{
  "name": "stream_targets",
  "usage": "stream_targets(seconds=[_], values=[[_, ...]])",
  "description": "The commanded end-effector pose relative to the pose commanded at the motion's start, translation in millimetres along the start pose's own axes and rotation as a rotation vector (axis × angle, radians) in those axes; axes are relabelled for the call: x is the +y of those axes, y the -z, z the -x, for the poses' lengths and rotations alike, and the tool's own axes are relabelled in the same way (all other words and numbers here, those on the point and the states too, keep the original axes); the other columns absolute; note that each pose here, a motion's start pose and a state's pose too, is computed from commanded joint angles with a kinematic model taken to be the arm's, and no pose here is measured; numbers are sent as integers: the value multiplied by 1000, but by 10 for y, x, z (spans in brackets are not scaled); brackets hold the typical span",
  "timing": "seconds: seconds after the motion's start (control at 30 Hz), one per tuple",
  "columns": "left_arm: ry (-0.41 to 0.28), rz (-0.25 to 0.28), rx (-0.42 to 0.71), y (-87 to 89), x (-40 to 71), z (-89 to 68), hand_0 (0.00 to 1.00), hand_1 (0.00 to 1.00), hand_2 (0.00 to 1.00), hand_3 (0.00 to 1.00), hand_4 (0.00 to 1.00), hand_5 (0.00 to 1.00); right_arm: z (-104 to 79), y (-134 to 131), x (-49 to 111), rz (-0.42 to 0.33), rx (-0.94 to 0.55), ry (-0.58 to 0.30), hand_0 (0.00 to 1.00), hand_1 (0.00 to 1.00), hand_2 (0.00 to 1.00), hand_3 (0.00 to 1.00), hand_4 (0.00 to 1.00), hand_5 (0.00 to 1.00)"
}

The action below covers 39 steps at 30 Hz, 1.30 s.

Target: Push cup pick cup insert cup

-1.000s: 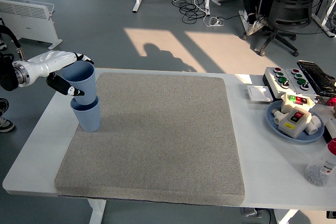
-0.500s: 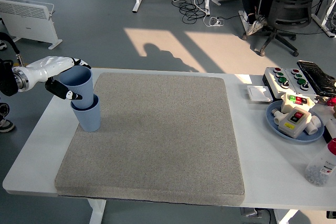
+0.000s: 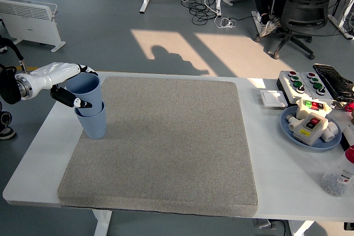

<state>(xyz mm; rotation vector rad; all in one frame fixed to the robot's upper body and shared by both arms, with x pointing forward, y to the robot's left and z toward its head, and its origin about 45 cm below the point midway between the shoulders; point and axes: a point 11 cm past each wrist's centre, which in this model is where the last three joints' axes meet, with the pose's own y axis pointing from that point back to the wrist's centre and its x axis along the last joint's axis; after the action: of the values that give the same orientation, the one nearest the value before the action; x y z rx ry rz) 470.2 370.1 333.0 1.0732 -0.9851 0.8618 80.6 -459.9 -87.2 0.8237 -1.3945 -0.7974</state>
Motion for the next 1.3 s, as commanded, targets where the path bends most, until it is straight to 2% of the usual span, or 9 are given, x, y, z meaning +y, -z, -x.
stream_targets(seconds=[0.37,0.5,0.53,0.7,0.73,0.77,1.0,1.23,1.3], values=[[-42,-12,26,52,5,-16,973,994,998,998,998,496,4,-6,-1,1,0,1,711,636,648,588,123,412],[-118,-7,63,45,24,-73,973,994,998,998,998,496,9,-19,-2,3,-1,1,711,636,648,588,123,412],[-155,-12,102,47,35,-97,810,810,870,859,836,681,10,-24,-3,4,0,1,711,635,648,588,123,410],[-371,-26,359,141,173,-222,810,810,870,859,836,681,9,-42,-6,7,1,1,711,635,648,588,123,410],[-401,-26,415,151,200,-213,646,652,658,604,662,708,10,-52,-8,8,0,1,711,636,648,588,124,410],[-426,-28,472,185,237,-211,646,652,658,604,662,708,10,-57,-9,9,-1,1,711,636,648,588,124,410],[-479,-45,880,369,452,17,646,652,655,595,626,768,16,-88,-13,14,6,1,711,637,648,589,124,411],[-548,-62,1042,481,752,532,651,653,649,589,617,790,29,-137,-20,20,5,1,711,636,647,589,124,410],[-636,-18,1161,418,854,693,651,653,649,589,617,790,36,-131,-18,18,2,1,711,636,647,589,124,410]])
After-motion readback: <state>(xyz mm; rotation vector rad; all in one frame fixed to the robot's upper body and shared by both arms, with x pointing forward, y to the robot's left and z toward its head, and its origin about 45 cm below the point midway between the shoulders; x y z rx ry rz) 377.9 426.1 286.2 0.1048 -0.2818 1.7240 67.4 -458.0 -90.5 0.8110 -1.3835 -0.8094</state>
